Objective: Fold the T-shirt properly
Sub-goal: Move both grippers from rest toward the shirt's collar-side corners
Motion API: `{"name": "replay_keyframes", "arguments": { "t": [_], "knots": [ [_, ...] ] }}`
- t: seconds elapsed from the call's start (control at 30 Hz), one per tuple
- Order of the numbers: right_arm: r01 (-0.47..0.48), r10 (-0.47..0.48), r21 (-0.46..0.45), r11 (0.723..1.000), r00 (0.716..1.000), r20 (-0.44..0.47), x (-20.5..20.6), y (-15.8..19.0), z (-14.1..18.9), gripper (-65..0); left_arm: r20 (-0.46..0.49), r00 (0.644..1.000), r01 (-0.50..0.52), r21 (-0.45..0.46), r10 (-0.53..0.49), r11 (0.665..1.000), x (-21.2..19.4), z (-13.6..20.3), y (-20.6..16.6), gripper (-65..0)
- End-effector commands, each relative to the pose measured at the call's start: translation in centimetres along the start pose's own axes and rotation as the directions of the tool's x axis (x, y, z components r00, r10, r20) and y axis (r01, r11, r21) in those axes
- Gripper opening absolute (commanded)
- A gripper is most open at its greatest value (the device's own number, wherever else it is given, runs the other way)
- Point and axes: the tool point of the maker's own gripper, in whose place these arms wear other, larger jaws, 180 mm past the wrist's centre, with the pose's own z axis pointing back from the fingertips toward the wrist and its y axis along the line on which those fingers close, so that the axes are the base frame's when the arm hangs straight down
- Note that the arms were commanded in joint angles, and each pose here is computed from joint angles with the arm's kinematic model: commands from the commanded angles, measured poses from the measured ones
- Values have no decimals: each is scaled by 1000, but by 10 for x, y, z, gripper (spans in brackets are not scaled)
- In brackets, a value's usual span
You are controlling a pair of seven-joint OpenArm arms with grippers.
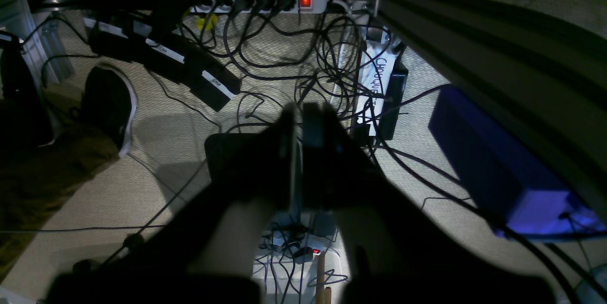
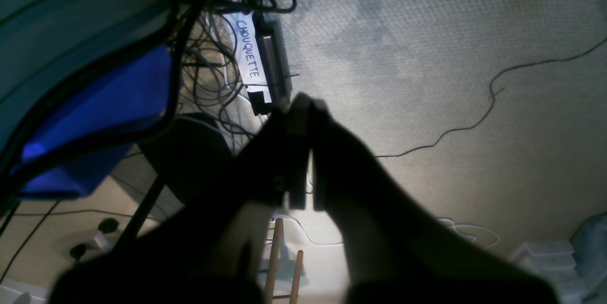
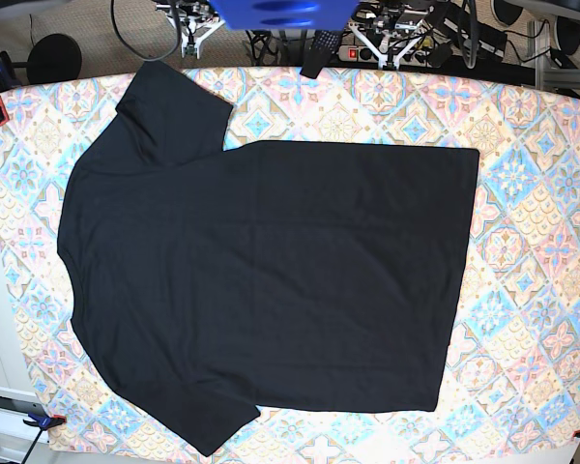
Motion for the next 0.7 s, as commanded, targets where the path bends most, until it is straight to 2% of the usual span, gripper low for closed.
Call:
{"name": "replay_keyframes", "arguments": {
  "t": [0.0, 0.33, 0.43, 0.57, 0.67],
  "knots": [
    [-2, 2, -7, 1000, 1000, -4, -5, -2, 1, -650, 1, 1000, 2, 6, -2, 1000, -2, 1, 2, -638],
    [-2, 2, -7, 1000, 1000, -4, -5, -2, 1, -650, -2, 1000, 4, 9, -4, 1000, -4, 1, 4, -638],
    [-5, 5, -7, 1000, 1000, -8, -8, -3, 1, -650, -20, 1000, 20, 32, -20, 999, -16, 3, 20, -638],
    [-9, 8, -17, 1000, 997, -70, -53, -10, 7, -650, -55, 988, 148, 37, -146, 988, -42, 9, 40, -638],
    [-17, 14, -46, 999, 998, -54, -64, -29, 13, -650, -61, 963, 263, 34, -261, 964, -60, 19, 58, -638]
  ]
}}
